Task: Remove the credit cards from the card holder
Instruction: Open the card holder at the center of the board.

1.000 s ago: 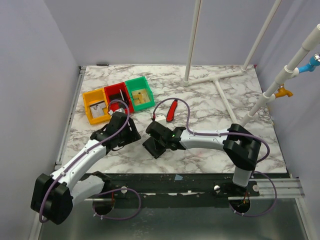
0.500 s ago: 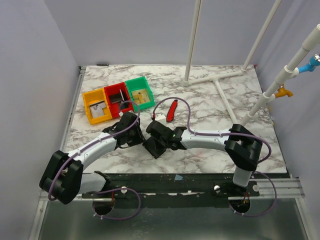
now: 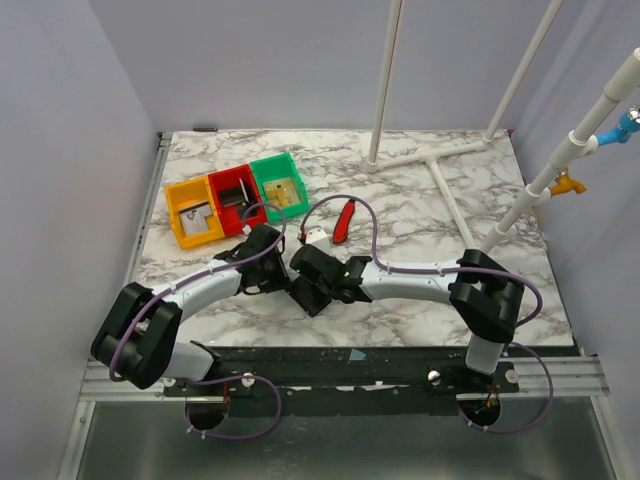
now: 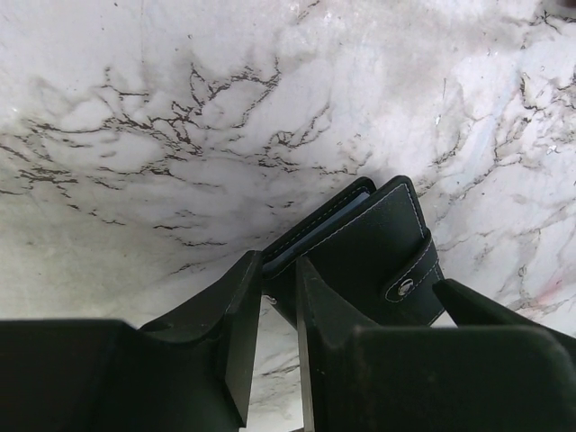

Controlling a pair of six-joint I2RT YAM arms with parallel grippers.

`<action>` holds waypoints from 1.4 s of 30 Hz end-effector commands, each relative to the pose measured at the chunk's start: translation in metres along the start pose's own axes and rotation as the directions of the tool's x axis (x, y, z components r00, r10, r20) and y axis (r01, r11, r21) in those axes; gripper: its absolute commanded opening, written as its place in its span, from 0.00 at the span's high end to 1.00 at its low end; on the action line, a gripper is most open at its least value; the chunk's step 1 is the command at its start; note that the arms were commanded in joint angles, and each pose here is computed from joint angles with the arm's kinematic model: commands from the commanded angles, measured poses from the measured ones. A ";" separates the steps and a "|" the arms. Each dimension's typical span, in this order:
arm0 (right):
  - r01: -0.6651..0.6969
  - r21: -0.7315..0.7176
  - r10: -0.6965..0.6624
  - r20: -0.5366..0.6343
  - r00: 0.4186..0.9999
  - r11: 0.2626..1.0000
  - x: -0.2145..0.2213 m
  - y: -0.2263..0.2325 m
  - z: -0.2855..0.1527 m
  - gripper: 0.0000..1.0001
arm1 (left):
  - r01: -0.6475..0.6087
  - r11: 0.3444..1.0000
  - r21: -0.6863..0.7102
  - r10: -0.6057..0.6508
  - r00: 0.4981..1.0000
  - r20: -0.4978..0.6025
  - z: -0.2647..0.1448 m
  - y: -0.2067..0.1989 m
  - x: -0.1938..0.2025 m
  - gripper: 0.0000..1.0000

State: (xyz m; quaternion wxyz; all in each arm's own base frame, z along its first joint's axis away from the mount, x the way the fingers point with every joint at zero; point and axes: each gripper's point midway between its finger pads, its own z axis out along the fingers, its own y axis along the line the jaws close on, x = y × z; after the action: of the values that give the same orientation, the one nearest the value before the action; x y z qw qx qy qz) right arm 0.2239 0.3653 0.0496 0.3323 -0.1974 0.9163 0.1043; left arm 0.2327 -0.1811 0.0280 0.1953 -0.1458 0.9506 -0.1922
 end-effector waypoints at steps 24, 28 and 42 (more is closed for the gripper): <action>0.079 0.128 -0.073 -0.052 0.996 0.989 0.034 -0.010 0.032 0.79 | -0.010 1.000 -0.025 0.008 0.999 -0.049 0.007 0.002 0.006 0.90; 0.074 0.132 -0.065 -0.068 0.996 0.988 0.039 -0.011 0.033 0.84 | -0.012 0.999 -0.030 0.011 0.999 -0.052 0.007 0.002 0.006 0.91; -0.109 -0.009 0.108 -0.074 0.991 0.994 0.015 -0.004 0.017 0.99 | -0.025 0.999 -0.048 0.023 0.999 -0.049 0.006 0.005 0.004 0.96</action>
State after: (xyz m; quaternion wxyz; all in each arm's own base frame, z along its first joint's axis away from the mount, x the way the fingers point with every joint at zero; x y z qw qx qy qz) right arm 0.2339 0.3690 0.0382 0.3468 -0.1816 0.9168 0.0787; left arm 0.2365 -0.1869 0.0296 0.1848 -0.1398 0.9532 -0.1941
